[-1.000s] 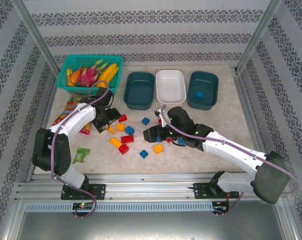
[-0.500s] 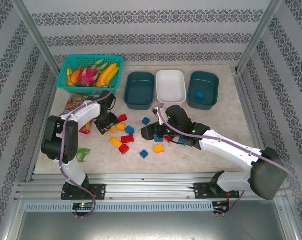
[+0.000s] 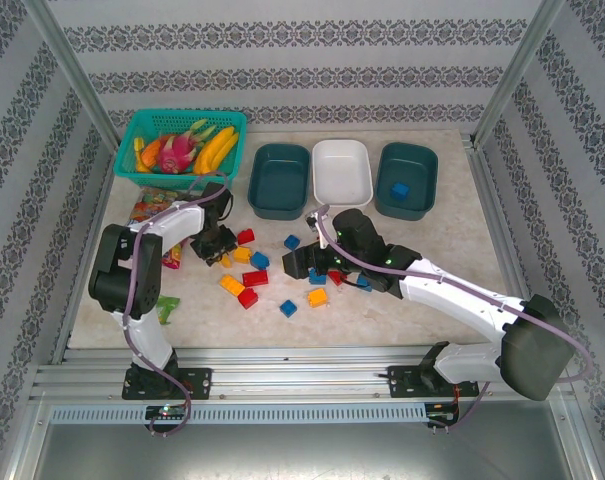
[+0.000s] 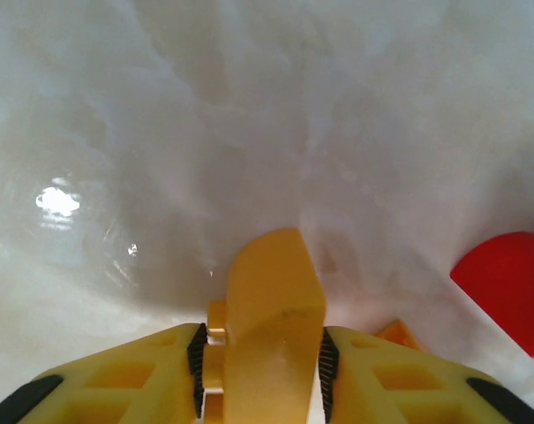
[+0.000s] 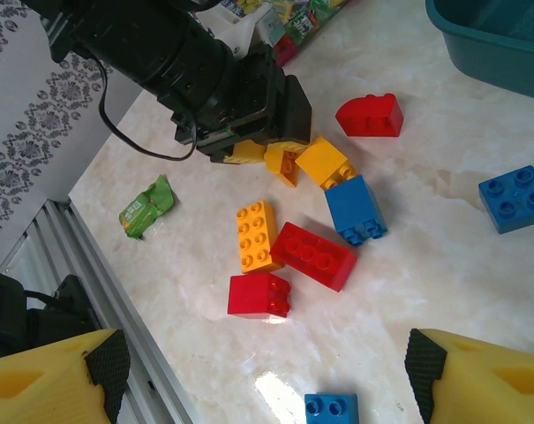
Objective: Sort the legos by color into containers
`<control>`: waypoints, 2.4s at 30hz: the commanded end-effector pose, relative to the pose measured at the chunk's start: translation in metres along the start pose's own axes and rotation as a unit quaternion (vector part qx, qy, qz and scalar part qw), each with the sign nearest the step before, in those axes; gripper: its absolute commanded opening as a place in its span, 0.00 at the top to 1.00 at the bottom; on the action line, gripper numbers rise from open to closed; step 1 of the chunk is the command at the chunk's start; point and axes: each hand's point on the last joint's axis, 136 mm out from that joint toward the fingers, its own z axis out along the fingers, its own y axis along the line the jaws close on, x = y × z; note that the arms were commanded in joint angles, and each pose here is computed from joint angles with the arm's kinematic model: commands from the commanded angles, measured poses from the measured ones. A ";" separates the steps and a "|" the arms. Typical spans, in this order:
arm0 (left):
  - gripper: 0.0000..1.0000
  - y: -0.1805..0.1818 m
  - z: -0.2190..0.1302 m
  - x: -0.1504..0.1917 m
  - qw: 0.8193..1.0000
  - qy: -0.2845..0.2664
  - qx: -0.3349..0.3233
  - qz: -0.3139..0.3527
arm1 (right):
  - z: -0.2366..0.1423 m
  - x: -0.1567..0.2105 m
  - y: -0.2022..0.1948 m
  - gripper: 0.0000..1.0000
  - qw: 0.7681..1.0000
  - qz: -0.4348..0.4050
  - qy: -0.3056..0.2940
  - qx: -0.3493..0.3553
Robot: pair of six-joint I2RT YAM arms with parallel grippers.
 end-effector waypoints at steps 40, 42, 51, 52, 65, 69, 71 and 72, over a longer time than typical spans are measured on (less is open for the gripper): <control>0.77 -0.268 -0.026 -0.082 0.955 -0.110 0.165 0.222 | -0.077 -0.130 -0.133 0.18 0.944 0.183 -0.189 0.199; 0.77 -0.269 -0.015 -0.081 0.957 -0.103 0.165 0.215 | -0.077 -0.124 -0.137 0.17 0.943 0.189 -0.181 0.205; 0.62 -0.269 -0.002 -0.077 0.959 -0.086 0.166 0.211 | -0.078 -0.090 -0.155 0.18 0.932 0.224 -0.137 0.251; 0.59 -0.270 -0.004 -0.077 0.959 -0.086 0.168 0.211 | -0.078 -0.086 -0.157 0.18 0.929 0.231 -0.135 0.255; 0.39 -0.276 -0.132 -0.075 0.934 -0.148 0.246 0.214 | -0.051 -0.047 -0.174 0.22 0.857 0.367 -0.085 0.350; 0.35 -0.261 -0.183 -0.062 0.918 -0.172 0.287 0.215 | -0.028 -0.036 -0.181 0.26 0.831 0.409 -0.079 0.368; 0.33 -0.248 -0.198 -0.050 0.911 -0.177 0.302 0.219 | -0.016 -0.032 -0.188 0.27 0.819 0.429 -0.074 0.374; 0.33 -0.241 -0.205 -0.043 0.907 -0.178 0.311 0.222 | -0.010 -0.028 -0.192 0.28 0.811 0.441 -0.072 0.378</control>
